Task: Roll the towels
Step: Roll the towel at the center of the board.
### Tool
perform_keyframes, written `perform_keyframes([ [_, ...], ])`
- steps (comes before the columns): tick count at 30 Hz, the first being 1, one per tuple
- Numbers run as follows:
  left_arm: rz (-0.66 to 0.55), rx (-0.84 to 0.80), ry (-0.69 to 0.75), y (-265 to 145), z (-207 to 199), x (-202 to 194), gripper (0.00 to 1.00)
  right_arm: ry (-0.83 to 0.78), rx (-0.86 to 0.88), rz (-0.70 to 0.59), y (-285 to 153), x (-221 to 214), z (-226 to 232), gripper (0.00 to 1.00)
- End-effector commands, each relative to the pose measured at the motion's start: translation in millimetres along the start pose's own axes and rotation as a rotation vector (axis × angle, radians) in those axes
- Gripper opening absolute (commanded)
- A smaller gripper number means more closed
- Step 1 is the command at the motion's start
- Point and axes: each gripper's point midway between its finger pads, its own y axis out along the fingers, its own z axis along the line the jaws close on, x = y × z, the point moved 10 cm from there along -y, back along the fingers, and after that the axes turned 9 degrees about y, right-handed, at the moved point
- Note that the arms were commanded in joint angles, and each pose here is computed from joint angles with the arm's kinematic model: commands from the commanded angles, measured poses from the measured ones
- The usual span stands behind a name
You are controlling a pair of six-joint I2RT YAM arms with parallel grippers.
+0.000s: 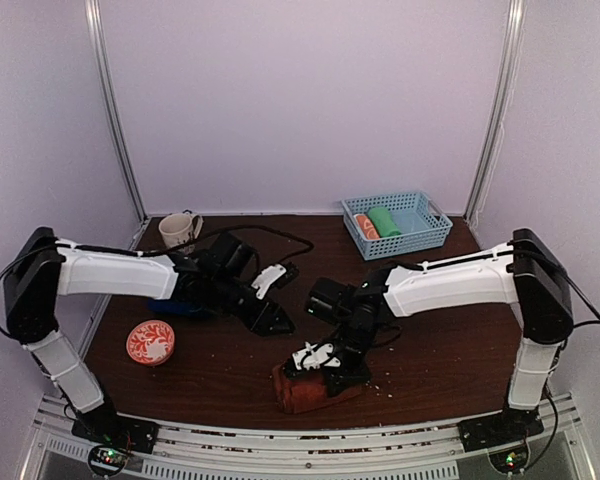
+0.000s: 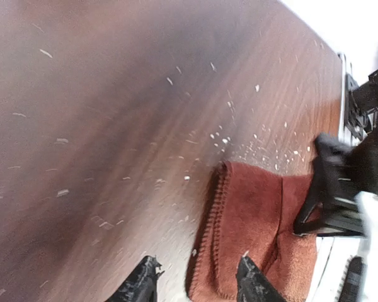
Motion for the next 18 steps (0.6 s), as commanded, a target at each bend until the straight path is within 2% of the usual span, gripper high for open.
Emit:
perform_keyframes([
  [1,-0.241,0.174,0.134,-46.0,-16.5,9.4,0.46,0.189,0.237,0.140,17.6,-12.7,-13.2,0.06],
  [5,-0.332,0.270,0.313,-72.9,-54.6,8.6,0.54,0.308,0.317,0.195,39.6,-14.0,-47.2,0.06],
  [9,-0.309,0.301,0.495,-73.5,-93.6,5.6,0.55,0.405,0.345,0.220,54.3,-17.0,-74.4,0.06],
  [12,-0.246,0.251,0.607,-58.9,-116.7,-0.2,0.55,0.458,0.356,0.241,60.6,-17.7,-88.6,0.05],
  [16,-0.060,0.163,0.679,-18.3,-127.0,-16.1,0.56,0.484,0.376,0.235,60.7,-14.4,-97.4,0.05],
  [18,0.041,0.165,0.696,2.8,-126.7,-23.4,0.61,0.487,0.376,0.235,60.6,-14.2,-98.2,0.05],
])
